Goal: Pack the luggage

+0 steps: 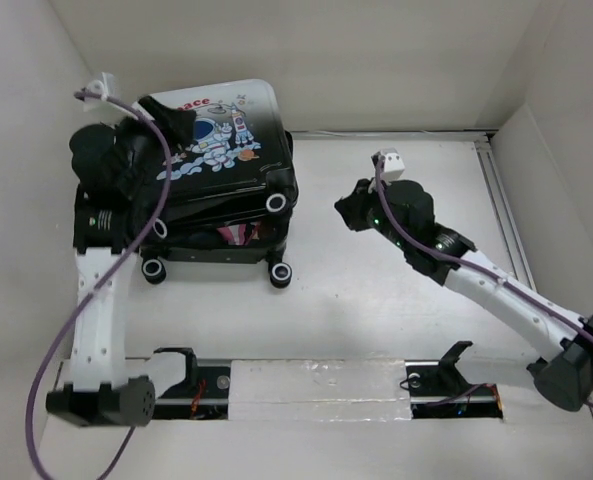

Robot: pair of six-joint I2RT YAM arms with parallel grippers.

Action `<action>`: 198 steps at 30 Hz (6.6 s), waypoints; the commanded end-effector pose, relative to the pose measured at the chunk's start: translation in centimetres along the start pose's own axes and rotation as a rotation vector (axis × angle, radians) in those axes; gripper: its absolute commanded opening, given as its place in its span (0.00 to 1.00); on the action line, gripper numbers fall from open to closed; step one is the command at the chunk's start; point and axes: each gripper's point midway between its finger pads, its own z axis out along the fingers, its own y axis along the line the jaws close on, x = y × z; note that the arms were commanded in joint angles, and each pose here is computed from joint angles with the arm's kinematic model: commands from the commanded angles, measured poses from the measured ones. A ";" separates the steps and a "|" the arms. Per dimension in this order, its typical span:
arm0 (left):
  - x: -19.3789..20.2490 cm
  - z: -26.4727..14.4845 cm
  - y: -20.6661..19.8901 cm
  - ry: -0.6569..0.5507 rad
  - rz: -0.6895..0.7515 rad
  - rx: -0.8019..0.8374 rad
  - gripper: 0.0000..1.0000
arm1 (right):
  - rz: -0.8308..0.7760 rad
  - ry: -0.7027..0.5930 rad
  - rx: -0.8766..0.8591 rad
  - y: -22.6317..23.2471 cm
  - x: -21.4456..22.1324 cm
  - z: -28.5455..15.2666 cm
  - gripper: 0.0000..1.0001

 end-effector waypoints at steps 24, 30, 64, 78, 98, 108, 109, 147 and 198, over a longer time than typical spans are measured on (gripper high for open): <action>8.4 7.7 38.3 0.244 -0.264 -0.909 0.37 | 0.134 0.072 0.036 -5.9 -1.3 23.9 0.48; 19.1 7.5 37.6 0.402 -0.441 -0.806 0.32 | 0.128 0.128 0.000 -3.5 2.5 26.4 0.48; 24.9 0.9 14.0 0.218 -0.397 -0.458 0.45 | 0.238 0.104 0.095 -17.4 -2.5 9.8 0.48; 31.0 -6.4 17.5 0.254 -0.902 -0.494 0.35 | 0.215 -0.015 0.193 -17.7 -5.3 3.1 0.63; 25.8 -3.3 13.9 0.112 -1.109 -0.162 0.43 | -0.024 0.027 0.194 -8.8 -0.2 -1.8 0.64; 20.8 -1.5 13.9 0.014 -0.809 -0.171 0.26 | 0.106 -0.090 0.570 -21.4 -8.2 -0.3 0.52; 20.2 -1.5 13.1 0.009 -0.766 -0.140 0.25 | 0.124 -0.042 0.607 -23.0 -6.9 1.2 0.44; 14.2 -6.3 -2.3 -0.171 -0.479 -0.137 0.85 | -0.106 -0.130 0.095 -4.8 -19.2 8.2 0.85; 30.0 -8.7 9.0 0.215 -0.524 -0.319 0.71 | 0.021 0.047 0.123 -11.5 -12.6 15.2 0.68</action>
